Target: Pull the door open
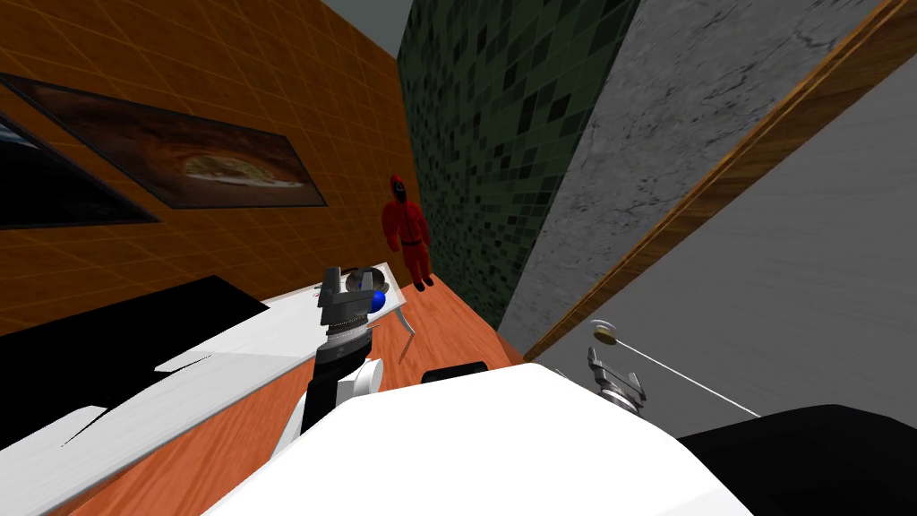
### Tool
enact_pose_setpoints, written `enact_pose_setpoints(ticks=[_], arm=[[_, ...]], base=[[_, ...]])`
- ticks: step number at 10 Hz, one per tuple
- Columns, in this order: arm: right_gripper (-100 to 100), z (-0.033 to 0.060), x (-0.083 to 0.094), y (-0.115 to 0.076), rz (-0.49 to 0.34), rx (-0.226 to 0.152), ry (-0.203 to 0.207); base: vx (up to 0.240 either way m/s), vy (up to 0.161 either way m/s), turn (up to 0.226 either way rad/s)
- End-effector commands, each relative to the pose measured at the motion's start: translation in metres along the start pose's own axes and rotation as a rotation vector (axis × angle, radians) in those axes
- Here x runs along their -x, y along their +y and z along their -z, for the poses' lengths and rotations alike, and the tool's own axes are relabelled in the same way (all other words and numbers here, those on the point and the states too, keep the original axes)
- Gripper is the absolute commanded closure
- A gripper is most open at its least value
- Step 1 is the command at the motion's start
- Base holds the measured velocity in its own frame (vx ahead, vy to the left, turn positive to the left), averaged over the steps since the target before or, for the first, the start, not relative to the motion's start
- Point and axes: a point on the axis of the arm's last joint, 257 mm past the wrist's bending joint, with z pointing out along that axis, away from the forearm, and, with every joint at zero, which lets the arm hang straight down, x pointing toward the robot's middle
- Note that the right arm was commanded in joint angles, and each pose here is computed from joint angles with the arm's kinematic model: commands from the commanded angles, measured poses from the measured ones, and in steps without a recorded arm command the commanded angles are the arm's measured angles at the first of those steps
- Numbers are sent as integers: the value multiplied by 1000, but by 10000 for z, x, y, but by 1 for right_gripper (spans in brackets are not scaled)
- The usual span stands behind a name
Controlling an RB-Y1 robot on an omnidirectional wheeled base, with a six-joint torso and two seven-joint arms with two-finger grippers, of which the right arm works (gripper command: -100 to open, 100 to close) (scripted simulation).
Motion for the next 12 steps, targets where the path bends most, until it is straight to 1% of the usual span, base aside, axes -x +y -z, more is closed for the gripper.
enact_pose_setpoints(ticks=[1, 7, 8, 9, 12], arm=[[-100, -8, 1, 19, 0, 5, 0], [-100, -45, -2, 118, 0, 29, 1], [-100, -45, 0, 109, -1, 26, 1], [100, -45, 0, 109, -1, 26, 1], [100, -45, 0, 109, -1, 26, 1]], base=[[93, -114, -16], [124, -159, -41], [53, -71, 6], [-7, 7, -6], [-17, 18, 1]])
